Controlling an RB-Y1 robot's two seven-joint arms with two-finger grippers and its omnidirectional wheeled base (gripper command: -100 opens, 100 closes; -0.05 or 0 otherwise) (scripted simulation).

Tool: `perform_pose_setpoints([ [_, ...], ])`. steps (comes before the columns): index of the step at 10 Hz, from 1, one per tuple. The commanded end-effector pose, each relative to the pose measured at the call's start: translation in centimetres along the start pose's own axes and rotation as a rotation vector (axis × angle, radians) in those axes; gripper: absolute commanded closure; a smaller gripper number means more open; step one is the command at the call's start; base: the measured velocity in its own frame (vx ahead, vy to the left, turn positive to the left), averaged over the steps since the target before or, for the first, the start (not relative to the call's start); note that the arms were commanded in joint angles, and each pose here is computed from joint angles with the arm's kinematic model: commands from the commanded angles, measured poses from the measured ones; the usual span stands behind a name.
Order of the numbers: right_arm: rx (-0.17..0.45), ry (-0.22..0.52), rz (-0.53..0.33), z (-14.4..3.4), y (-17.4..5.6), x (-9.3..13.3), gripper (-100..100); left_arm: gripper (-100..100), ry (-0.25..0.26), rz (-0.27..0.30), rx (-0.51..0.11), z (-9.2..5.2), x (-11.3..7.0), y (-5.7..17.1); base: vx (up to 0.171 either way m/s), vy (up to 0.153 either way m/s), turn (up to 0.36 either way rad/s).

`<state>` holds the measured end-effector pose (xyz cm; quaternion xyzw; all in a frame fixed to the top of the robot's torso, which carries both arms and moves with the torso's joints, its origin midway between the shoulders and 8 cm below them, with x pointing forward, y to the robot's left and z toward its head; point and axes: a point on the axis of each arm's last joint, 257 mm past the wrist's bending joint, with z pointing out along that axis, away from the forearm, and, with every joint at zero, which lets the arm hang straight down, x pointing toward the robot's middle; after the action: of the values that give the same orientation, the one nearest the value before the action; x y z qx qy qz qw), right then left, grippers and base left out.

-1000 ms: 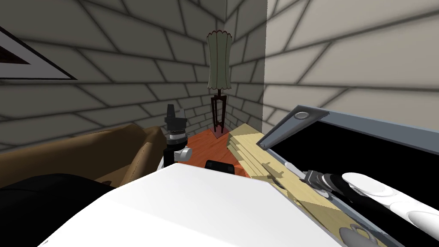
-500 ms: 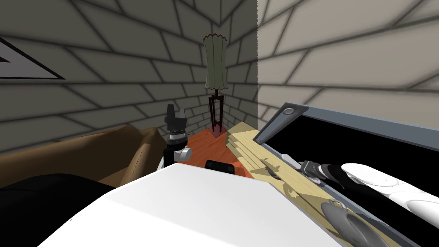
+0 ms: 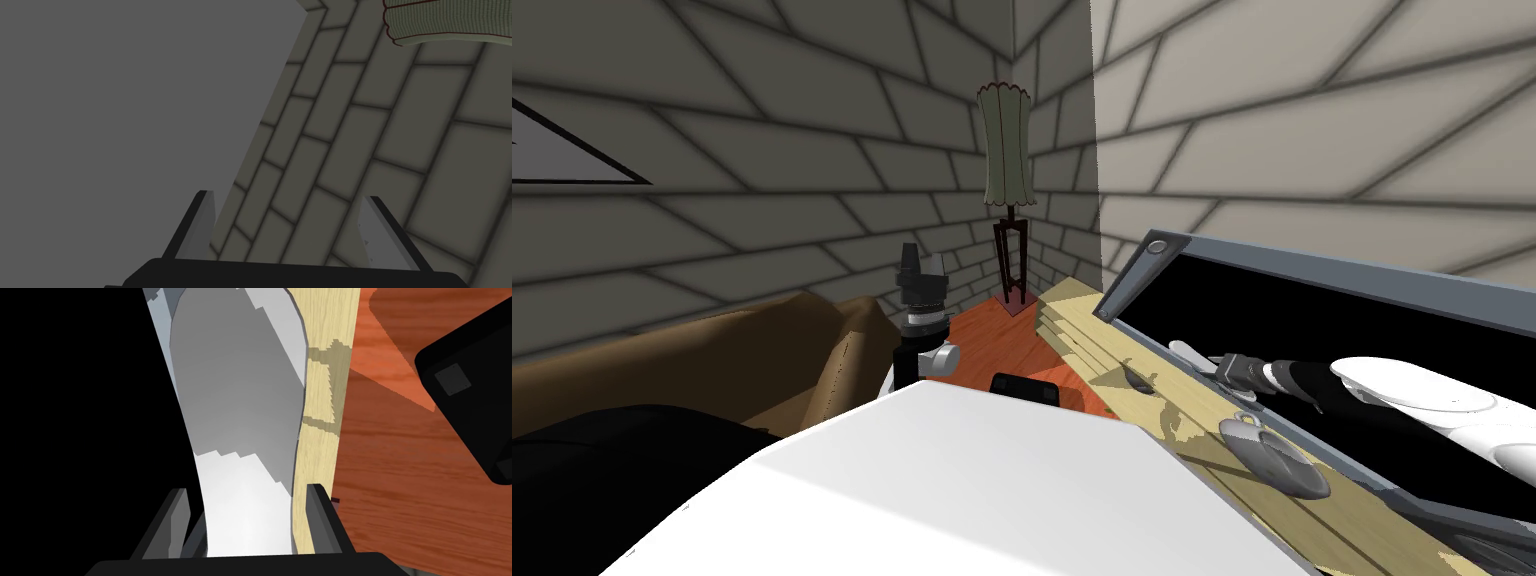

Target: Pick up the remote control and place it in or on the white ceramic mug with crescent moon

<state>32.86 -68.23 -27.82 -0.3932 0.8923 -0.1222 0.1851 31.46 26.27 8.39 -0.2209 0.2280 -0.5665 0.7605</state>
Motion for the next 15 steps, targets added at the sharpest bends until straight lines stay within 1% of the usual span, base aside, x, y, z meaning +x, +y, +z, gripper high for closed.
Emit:
perform_pose_setpoints([
  [1,0.001,-0.005,-0.008,-0.7,-0.2,-0.4,100,0,0.000,0.000,0.000,0.0,0.0,0.0,-0.097,-0.003,-0.015],
  [2,0.002,-0.011,-0.020,-1.5,-0.8,-1.0,100,0,0.000,0.000,0.000,0.0,0.0,0.0,-0.096,-0.012,-0.038],
  [3,-0.017,-0.016,-0.035,-1.9,-0.6,-1.6,100,0,0.000,0.000,0.000,0.0,0.0,0.0,-0.172,-0.076,-0.040],
  [4,-0.028,-0.018,-0.038,-1.8,-0.2,-1.7,100,0,0.000,0.000,0.000,0.0,0.0,0.0,-0.163,-0.126,0.000],
  [6,-0.078,-0.023,-0.040,-0.8,2.0,-1.7,100,0,0.000,0.000,0.000,0.0,0.0,0.0,-0.088,-0.220,0.042],
  [11,-0.184,-0.023,-0.026,1.8,7.4,-0.7,100,0,0.000,0.000,0.000,0.0,0.0,0.0,-0.032,-0.218,0.051],
  [12,-0.226,-0.022,-0.016,2.7,9.8,-0.1,100,0,0.000,0.000,0.000,0.0,0.0,0.0,-0.022,-0.289,0.092],
  [13,-0.245,-0.022,-0.010,3.2,10.9,0.2,100,0,0.000,0.001,0.000,0.0,0.0,0.0,-0.040,-0.307,0.061],
  [14,-0.276,-0.022,-0.001,3.9,12.8,0.6,100,0,0.000,0.001,0.000,0.0,0.0,0.0,-0.018,-0.281,0.096],
  [15,-0.294,-0.021,0.006,4.3,14.0,0.8,100,0,0.000,0.001,0.000,0.0,0.0,0.0,-0.033,-0.256,0.081],
])
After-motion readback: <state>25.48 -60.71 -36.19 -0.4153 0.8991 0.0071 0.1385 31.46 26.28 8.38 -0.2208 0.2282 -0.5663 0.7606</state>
